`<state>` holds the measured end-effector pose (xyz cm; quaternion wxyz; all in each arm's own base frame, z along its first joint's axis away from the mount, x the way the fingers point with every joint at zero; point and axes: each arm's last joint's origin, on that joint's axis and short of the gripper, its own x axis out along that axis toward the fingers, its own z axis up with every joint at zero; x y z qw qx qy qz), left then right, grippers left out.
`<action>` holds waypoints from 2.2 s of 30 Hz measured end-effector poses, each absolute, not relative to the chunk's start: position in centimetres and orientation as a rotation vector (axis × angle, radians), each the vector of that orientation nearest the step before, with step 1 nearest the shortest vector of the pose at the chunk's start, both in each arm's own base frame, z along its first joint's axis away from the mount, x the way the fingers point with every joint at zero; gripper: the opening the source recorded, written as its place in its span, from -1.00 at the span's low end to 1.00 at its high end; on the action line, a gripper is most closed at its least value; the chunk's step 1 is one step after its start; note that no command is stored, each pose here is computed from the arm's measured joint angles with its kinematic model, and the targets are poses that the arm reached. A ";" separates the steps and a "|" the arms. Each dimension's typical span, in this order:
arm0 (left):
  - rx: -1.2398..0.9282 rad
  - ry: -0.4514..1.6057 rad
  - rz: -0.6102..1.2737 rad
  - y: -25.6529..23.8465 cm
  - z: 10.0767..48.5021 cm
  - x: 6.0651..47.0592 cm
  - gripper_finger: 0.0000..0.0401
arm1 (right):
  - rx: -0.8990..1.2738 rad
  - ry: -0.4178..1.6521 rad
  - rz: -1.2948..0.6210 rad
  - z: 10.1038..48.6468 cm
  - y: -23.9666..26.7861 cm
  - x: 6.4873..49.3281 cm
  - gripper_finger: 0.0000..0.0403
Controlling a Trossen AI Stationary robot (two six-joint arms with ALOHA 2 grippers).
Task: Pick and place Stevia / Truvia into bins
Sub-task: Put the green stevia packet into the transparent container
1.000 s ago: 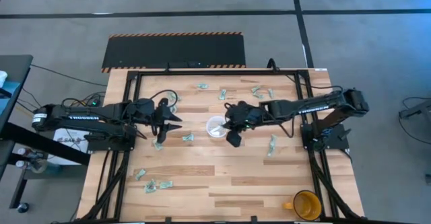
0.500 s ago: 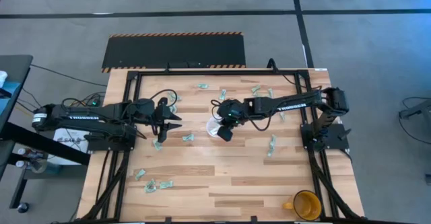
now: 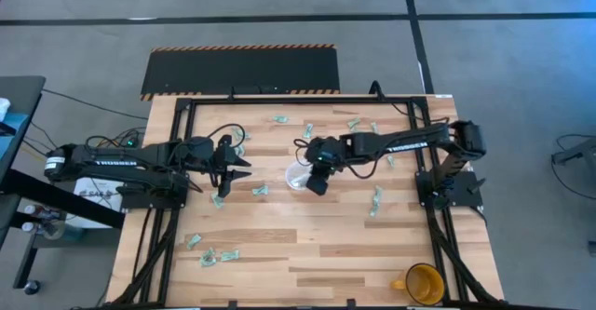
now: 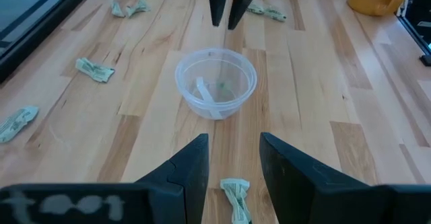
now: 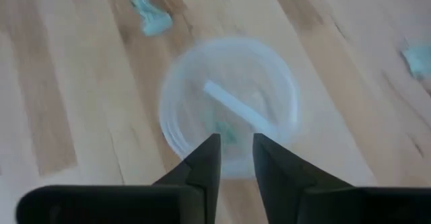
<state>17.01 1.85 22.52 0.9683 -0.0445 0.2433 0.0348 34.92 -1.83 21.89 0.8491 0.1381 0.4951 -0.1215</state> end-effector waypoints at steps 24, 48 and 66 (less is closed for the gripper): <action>-0.086 0.507 0.091 1.9 22.4 16.9 -0.40 | 0.882 1.291 -0.862 22.1 2.5 19.7 -0.56; -0.092 0.507 0.092 1.9 22.4 16.9 -0.40 | 1.074 1.278 -0.929 15.5 2.1 18.0 -0.56; -0.091 0.507 0.092 1.9 22.4 16.9 -0.40 | 1.109 1.327 -0.932 14.0 2.4 18.8 -0.56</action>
